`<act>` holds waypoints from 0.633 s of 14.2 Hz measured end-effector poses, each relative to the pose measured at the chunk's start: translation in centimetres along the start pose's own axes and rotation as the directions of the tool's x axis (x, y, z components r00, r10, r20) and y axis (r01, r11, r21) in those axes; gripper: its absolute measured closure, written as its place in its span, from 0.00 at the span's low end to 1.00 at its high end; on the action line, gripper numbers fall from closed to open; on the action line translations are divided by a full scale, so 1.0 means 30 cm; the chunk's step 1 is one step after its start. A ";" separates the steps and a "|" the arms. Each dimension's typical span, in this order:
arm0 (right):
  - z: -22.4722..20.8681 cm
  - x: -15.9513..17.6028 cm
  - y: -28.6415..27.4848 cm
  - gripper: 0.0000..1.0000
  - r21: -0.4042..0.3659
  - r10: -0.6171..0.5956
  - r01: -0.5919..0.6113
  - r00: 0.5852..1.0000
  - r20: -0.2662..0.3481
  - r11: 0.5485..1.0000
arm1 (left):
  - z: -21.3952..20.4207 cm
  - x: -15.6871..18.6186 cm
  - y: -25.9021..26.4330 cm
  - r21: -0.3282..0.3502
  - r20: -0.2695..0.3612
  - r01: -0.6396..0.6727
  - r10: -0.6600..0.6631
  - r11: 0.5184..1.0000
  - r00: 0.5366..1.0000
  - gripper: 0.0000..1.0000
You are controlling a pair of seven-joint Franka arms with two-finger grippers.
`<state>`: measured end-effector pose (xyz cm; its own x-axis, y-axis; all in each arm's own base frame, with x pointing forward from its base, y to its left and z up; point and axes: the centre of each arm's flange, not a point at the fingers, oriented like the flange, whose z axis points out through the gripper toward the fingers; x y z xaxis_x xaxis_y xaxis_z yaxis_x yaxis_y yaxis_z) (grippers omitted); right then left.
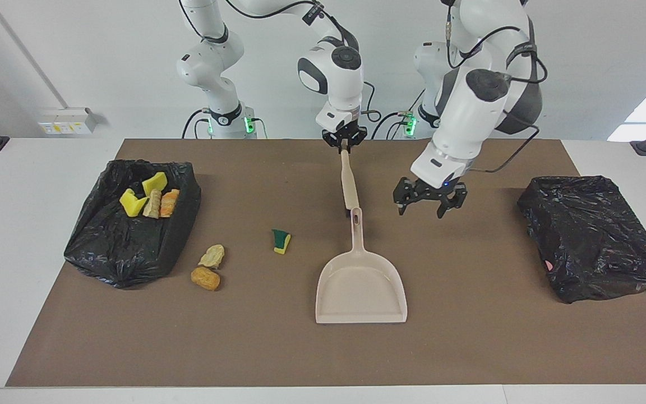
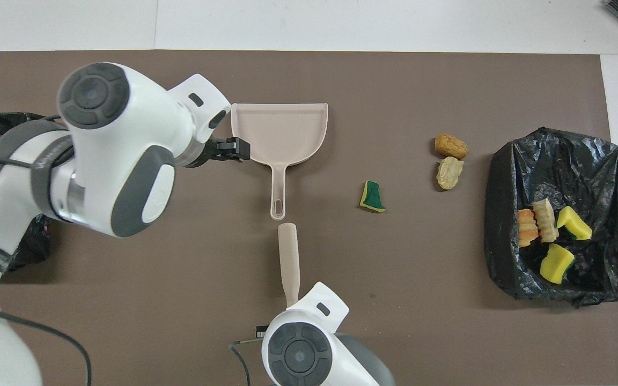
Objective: Sweep and dump trash in bin
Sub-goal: 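Grasp the dustpan handle with the left gripper while the right gripper grasps the brush, then sweep the sponge and crusts toward the dustpan with the right gripper's brush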
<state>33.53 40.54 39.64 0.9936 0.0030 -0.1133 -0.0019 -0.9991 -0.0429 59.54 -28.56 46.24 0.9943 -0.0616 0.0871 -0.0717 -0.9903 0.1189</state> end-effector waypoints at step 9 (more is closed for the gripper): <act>-0.228 0.180 0.432 0.74 -0.113 0.035 -0.032 0.999 0.026 0.993 | 0.270 -0.068 0.216 0.005 0.069 -0.062 0.061 0.998 0.996 0.00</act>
<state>39.65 27.33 45.25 0.9896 -0.0307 -0.1407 -0.0206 -0.9971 0.0730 57.69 -35.86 38.82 0.9911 -0.1306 0.0259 -0.1327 -0.9852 0.1089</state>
